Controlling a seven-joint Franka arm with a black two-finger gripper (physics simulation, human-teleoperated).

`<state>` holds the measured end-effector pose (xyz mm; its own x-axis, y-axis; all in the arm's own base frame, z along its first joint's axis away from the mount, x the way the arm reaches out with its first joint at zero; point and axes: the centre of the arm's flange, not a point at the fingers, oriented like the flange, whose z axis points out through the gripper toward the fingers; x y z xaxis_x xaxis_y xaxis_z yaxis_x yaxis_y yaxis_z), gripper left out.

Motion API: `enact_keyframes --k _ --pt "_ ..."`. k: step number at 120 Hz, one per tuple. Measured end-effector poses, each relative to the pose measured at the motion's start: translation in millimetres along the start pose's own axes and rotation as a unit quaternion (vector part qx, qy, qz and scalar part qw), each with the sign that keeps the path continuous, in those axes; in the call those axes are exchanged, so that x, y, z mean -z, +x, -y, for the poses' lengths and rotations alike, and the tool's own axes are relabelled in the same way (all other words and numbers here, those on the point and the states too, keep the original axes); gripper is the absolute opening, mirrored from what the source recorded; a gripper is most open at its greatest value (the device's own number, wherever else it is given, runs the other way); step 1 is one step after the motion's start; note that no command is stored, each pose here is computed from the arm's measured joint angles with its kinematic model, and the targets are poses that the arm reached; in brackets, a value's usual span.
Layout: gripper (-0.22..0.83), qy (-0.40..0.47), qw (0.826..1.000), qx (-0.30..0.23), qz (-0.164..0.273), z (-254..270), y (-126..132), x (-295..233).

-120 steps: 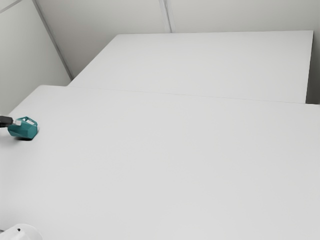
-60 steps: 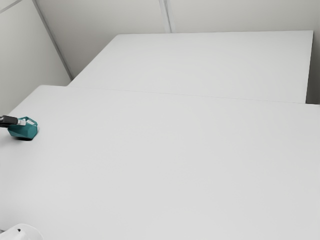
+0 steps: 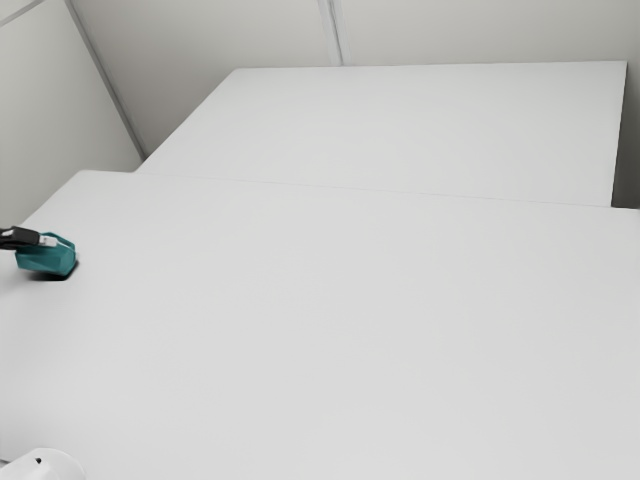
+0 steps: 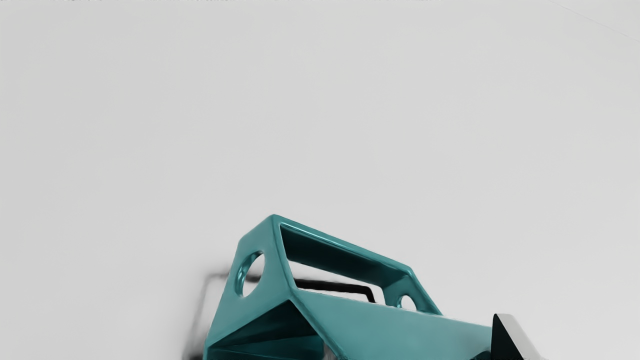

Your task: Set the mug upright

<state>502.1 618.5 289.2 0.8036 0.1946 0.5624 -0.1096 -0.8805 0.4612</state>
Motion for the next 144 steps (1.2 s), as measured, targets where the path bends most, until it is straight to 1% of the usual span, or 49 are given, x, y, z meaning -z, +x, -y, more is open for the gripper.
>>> enact_keyframes --k 26,38,53,70,89,100,118,129,144 --pt "0.02 0.002 1.0 0.0 0.003 -8 7 4" --pt "0.0 0.004 1.0 -0.001 0.007 -12 11 6" --pt "-0.07 0.011 1.0 -0.009 0.012 -24 22 16" --pt "-0.14 0.026 0.999 -0.02 0.032 -38 31 25" --pt "-0.16 0.039 0.997 -0.03 0.059 -59 42 29" --pt "-0.17 0.052 0.995 -0.043 0.078 -80 55 36" --pt "-0.17 0.077 0.988 -0.063 0.114 -131 77 50" --pt "-0.17 0.088 0.984 -0.071 0.14 -161 85 48" --pt "-0.17 0.1 0.977 -0.081 0.173 -213 94 43"
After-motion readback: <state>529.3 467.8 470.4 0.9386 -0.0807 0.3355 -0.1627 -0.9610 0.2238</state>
